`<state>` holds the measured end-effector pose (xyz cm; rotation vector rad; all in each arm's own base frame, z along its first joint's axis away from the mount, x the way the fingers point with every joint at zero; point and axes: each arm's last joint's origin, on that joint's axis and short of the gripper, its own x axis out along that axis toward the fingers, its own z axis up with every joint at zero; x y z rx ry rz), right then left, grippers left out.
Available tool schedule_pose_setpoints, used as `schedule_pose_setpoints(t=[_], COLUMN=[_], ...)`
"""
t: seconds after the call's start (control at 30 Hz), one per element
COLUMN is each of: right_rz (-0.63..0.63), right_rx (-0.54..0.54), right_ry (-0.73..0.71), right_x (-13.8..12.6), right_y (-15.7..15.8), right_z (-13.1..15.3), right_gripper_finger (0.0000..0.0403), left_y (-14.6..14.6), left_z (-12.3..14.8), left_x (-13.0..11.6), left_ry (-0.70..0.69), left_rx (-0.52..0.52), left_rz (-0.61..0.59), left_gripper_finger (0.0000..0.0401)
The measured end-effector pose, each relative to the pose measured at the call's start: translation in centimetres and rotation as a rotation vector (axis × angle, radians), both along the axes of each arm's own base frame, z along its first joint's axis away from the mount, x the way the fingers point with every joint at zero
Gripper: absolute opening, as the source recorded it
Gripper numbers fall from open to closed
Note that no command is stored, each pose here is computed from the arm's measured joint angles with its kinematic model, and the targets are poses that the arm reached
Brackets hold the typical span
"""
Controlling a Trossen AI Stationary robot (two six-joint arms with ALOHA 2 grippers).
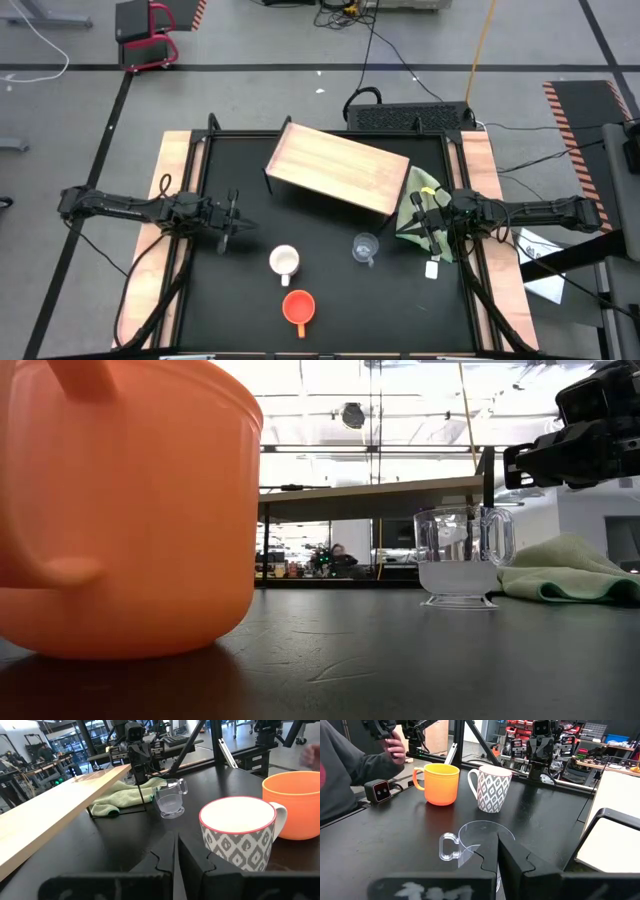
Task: Stack small to large cups/mugs on shelf
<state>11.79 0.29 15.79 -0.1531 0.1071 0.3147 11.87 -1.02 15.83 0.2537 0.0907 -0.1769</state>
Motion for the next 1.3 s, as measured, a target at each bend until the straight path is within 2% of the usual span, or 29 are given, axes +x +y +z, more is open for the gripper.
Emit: schedule_pose_setpoints(t=[0.47, 0.63, 0.7, 0.87, 1.13, 1.3], right_rz=[0.0, 0.016, 0.018, 0.018, 0.015, 0.003], right_rx=[0.0, -0.12, -0.133, -0.131, -0.13, -0.041], right_ry=[0.0, -0.038, -0.042, -0.041, -0.072, -0.133], right_x=[0.0, 0.0, 0.0, 0.0, 0.0, 0.1], right_y=[0.0, 0.0, 0.0, 0.0, 0.0, 0.0], right_z=[0.0, 0.0, 0.0, 0.0, 0.3, 1.2], right_gripper_finger=[0.0, 0.0, 0.0, 0.0, 0.0, 0.0], left_y=[0.0, 0.0, 0.0, 0.0, 0.0, 0.0], left_z=[0.1, 0.2, 0.1, 0.1, 0.8, 1.0], left_x=[0.0, 0.0, 0.0, 0.0, 0.1, 0.1], left_ry=[-0.014, -0.014, -0.012, -0.002, -0.07, -0.098], left_rx=[-0.01, -0.011, -0.019, -0.056, -0.065, -0.066], left_rz=[0.0, 0.0, 0.001, 0.005, 0.004, 0.003], left_gripper_finger=[0.0026, 0.0026, 0.0026, 0.0026, 0.0026, 0.0026])
